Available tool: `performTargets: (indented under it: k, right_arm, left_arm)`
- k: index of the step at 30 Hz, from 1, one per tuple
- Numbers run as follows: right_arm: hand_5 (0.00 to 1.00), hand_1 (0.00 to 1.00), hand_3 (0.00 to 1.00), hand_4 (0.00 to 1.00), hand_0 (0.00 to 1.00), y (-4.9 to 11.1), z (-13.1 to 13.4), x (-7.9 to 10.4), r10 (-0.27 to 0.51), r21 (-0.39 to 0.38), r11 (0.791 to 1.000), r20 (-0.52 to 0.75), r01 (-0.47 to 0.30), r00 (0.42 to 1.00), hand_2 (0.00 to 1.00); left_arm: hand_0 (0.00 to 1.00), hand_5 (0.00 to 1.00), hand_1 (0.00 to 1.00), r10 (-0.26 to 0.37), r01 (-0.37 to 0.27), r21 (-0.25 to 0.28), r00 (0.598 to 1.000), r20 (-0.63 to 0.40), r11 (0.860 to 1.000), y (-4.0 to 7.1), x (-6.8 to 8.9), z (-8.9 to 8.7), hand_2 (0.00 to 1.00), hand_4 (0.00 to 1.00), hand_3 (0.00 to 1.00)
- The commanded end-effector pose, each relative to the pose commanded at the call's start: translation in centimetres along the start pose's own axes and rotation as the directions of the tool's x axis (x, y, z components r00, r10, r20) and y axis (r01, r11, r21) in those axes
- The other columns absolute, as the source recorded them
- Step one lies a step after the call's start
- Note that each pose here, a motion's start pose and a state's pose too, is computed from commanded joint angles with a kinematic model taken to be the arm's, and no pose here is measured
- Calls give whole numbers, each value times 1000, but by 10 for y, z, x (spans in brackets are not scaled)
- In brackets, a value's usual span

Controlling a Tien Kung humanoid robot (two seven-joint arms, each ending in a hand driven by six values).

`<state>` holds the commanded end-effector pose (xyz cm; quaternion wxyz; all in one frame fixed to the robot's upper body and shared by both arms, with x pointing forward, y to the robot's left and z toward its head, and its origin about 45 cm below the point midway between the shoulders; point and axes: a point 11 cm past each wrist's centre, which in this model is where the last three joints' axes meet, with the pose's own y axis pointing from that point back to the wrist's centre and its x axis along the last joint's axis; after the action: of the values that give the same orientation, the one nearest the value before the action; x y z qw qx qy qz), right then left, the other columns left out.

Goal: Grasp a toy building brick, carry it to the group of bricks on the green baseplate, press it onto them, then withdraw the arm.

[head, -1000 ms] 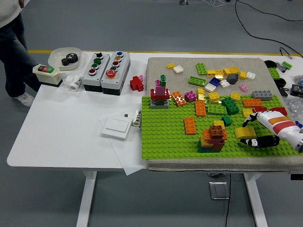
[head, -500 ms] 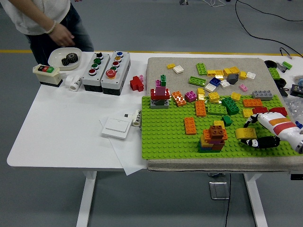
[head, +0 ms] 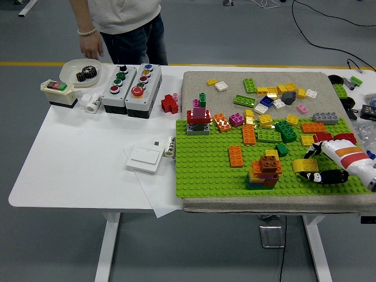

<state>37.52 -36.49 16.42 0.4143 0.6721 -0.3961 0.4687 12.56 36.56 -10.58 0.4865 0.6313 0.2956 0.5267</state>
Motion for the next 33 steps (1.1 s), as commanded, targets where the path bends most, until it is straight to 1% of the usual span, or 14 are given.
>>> performTargets:
  k: [3, 4, 9, 10, 17, 25, 27, 28, 33]
  right_arm:
    - [472, 528, 500, 799, 486, 1, 1, -2, -2, 2, 1000, -1, 2, 1000, 558]
    - [474, 513, 491, 782, 433, 1, 0, -2, -2, 3, 1000, -1, 2, 1000, 545]
    - [474, 513, 491, 782, 433, 1, 0, -2, 6, 11, 1000, -2, -6, 1000, 545]
    - [477, 495, 484, 767, 391, 1, -1, -2, 9, 14, 1000, -2, -9, 1000, 530]
    - [472, 492, 484, 762, 390, 1, -3, 2, 26, 31, 999, -6, -26, 1000, 526]
    - [461, 489, 481, 758, 380, 1, -3, 11, 51, 35, 998, -8, -51, 999, 524]
    - [461, 489, 481, 758, 380, 2, -2, 11, 54, 36, 998, -9, -54, 999, 524]
    - [458, 487, 480, 739, 382, 2, -2, 12, 55, 36, 998, -9, -54, 998, 520]
    - [458, 487, 480, 739, 382, 3, -1, 12, 57, 31, 998, -10, -57, 998, 520]
  left_arm:
    - [758, 660, 753, 0, 0, 0, 1000, 0, 1000, 0, 0, 0, 729, 643, 585]
    - [758, 661, 753, 0, 0, 0, 1000, 0, 1000, 0, 0, 0, 729, 642, 585]
    - [758, 661, 753, -1, 1, 0, 1000, 1, 1000, 0, 0, 0, 729, 642, 585]
    - [757, 663, 753, -1, 1, 0, 1000, 1, 1000, 0, 0, 0, 729, 643, 585]
    - [757, 665, 753, -1, 1, 0, 1000, 0, 1000, 0, 0, 0, 729, 643, 585]
    - [756, 665, 753, -1, 1, 1, 1000, 1, 1000, 0, 0, 0, 730, 643, 586]
    - [756, 665, 753, -1, 1, 1, 1000, 1, 1000, 0, 0, 0, 730, 643, 586]
    - [756, 666, 753, -1, 1, 1, 1000, 2, 1000, 0, 0, 0, 730, 643, 585]
    - [756, 666, 753, -2, 2, 2, 1000, 3, 1000, 0, -1, 0, 730, 643, 585]
